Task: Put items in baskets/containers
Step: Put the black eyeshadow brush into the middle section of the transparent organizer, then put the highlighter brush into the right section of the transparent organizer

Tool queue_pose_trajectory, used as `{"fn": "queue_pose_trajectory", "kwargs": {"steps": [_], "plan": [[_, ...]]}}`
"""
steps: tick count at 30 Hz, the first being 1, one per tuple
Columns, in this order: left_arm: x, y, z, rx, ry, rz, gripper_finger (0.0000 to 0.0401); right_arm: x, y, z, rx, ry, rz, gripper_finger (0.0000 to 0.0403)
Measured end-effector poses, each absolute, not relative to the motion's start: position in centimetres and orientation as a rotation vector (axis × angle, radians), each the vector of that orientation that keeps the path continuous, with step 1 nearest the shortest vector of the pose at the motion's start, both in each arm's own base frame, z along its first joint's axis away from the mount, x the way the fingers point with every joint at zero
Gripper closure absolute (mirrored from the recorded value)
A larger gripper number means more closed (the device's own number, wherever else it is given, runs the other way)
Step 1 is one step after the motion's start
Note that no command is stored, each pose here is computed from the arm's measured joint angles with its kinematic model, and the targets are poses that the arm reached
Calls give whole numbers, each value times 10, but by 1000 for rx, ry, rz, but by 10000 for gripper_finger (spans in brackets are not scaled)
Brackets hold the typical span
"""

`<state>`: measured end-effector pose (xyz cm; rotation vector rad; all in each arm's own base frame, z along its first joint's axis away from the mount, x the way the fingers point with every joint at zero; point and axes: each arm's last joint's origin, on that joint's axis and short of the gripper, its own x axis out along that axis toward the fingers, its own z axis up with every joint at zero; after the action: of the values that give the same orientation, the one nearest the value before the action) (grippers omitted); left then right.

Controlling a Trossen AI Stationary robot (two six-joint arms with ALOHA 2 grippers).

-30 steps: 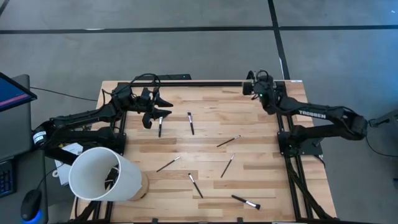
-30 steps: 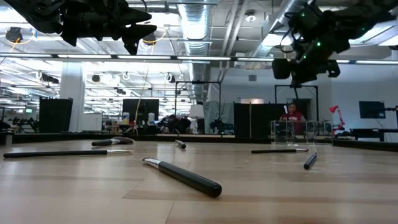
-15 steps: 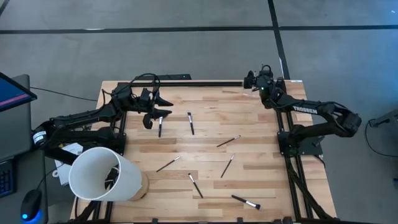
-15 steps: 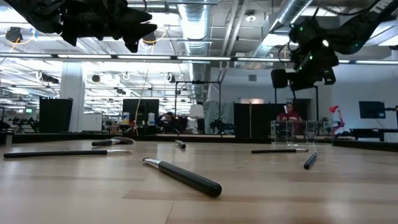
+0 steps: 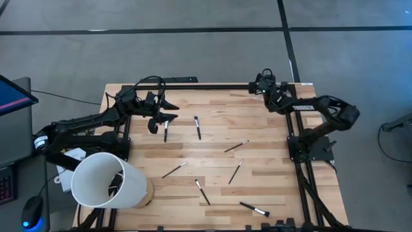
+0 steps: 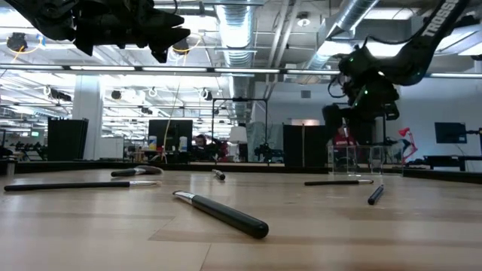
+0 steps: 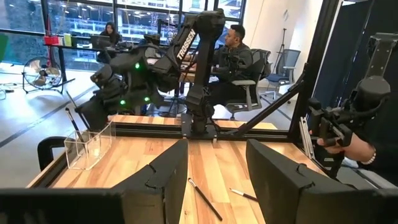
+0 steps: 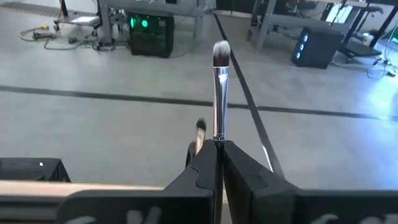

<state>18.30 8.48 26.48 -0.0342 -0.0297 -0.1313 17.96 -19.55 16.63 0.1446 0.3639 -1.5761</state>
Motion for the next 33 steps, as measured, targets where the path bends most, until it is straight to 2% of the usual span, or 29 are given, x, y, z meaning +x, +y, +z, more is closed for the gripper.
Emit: {"fn": "queue_pose_trajectory", "kwargs": {"steps": [10, 17, 33], "plan": [[183, 85, 264, -67, -23, -132, 241, 182, -198, 144, 236, 384, -1602, 379], [183, 85, 264, -69, -21, -132, 241, 181, -196, 147, 245, 387, -1585, 374], [183, 85, 264, -70, -20, -132, 241, 183, -185, 154, 255, 414, -1543, 312]]}}
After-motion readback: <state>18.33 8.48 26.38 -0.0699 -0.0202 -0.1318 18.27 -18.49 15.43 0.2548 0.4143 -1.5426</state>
